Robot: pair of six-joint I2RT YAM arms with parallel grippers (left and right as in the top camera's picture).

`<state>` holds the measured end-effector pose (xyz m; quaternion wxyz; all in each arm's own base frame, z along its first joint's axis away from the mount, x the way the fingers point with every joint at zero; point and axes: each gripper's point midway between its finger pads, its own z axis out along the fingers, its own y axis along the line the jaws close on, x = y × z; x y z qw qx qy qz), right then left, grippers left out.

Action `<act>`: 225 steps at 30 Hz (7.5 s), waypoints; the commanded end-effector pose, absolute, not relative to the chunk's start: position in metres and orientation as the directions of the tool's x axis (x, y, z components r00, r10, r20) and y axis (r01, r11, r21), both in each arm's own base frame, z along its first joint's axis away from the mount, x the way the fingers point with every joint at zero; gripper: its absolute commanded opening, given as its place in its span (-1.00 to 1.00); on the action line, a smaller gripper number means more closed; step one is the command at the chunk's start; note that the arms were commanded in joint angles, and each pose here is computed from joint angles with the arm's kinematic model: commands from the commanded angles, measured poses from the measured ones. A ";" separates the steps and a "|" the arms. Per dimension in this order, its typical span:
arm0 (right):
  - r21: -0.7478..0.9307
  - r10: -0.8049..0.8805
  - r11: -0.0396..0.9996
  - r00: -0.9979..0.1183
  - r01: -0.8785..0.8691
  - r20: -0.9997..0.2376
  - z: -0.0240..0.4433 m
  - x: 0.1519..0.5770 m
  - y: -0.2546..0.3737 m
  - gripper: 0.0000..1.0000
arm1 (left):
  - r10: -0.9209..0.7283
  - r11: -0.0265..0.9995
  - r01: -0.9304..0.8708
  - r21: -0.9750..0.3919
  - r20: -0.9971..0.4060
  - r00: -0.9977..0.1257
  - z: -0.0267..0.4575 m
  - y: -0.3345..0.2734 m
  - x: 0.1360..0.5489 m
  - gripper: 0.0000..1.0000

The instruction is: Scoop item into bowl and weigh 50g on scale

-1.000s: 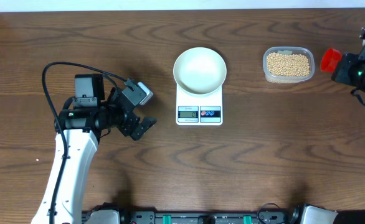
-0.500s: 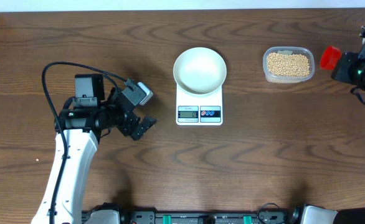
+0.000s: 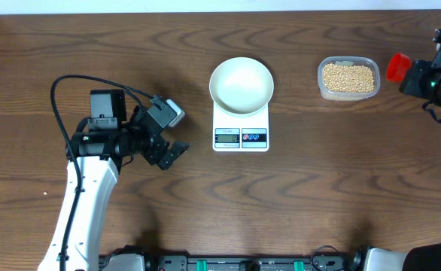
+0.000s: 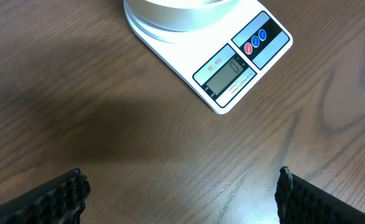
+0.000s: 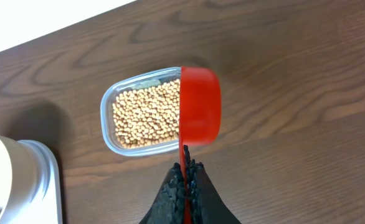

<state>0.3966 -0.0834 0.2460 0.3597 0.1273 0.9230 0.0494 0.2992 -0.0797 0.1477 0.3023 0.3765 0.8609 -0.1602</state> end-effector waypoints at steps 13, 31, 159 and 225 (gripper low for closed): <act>0.179 0.255 0.967 -0.699 0.182 -0.668 0.253 0.401 -0.085 -0.98 | 0.554 0.665 0.745 -0.045 -0.639 -0.534 0.147 -0.080 0.299 0.96; 0.179 0.256 0.967 -0.700 0.182 -0.667 0.253 0.401 -0.085 -0.98 | 0.552 0.663 0.748 -0.040 -0.649 -0.524 0.149 -0.081 0.301 0.96; -0.037 0.019 0.998 -0.777 0.055 -0.629 0.210 0.437 -0.044 -0.98 | 0.486 0.588 0.797 -0.141 -0.726 -0.487 0.164 -0.105 0.292 0.96; 0.487 0.514 0.771 -0.852 0.409 -0.098 0.068 0.436 -0.016 -0.98 | 0.486 0.588 0.797 -0.141 -0.726 -0.487 0.164 -0.105 0.292 0.96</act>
